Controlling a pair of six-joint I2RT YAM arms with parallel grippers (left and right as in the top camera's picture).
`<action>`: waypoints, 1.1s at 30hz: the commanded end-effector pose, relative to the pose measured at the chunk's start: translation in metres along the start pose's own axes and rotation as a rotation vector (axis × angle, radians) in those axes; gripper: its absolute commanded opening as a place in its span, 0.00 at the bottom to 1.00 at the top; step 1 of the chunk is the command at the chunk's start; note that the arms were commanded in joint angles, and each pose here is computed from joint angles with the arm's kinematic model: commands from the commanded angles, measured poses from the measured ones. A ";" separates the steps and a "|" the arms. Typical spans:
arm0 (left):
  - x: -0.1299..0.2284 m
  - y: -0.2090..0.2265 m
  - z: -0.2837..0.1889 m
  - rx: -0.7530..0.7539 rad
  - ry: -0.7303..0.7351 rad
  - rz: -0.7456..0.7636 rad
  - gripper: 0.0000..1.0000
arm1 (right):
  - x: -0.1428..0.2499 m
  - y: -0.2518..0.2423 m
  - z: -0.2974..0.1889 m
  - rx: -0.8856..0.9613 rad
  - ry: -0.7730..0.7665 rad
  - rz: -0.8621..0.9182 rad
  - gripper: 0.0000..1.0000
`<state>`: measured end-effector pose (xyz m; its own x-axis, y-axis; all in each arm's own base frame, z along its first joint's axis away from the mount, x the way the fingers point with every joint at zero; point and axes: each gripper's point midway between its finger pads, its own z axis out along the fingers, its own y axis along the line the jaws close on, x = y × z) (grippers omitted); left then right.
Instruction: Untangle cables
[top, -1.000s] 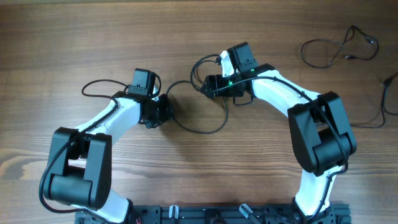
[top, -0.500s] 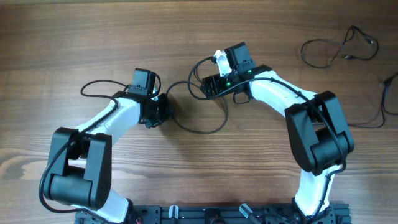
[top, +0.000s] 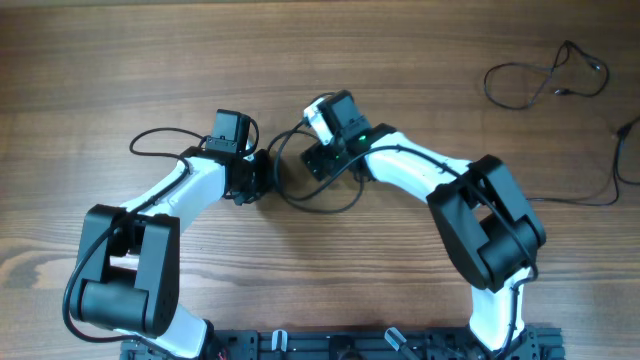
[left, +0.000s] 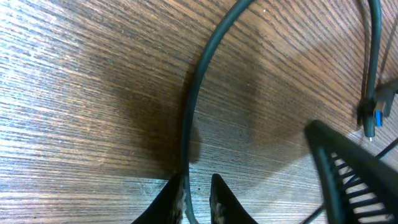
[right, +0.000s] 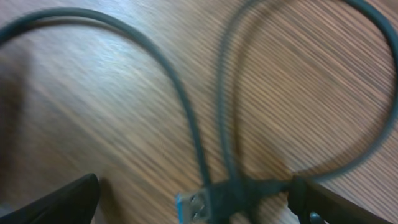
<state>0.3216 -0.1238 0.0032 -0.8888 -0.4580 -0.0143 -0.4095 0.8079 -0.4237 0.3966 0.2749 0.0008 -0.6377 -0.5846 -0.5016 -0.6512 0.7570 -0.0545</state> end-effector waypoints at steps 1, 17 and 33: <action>0.003 0.005 0.005 -0.022 0.006 -0.010 0.16 | 0.025 0.000 0.019 0.019 0.064 -0.044 0.92; 0.003 0.006 0.005 -0.024 0.009 -0.012 0.17 | 0.030 -0.013 0.024 0.095 0.084 -0.080 0.08; 0.003 0.006 0.005 -0.024 0.009 -0.012 0.20 | 0.060 0.002 0.014 0.013 0.209 -0.046 0.54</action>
<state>0.3215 -0.1234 0.0029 -0.8885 -0.4585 -0.0165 -0.4100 0.8096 -0.4199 0.3955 0.2599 -0.0011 -0.6567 -0.6089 -0.4450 -0.6329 0.7658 -0.1139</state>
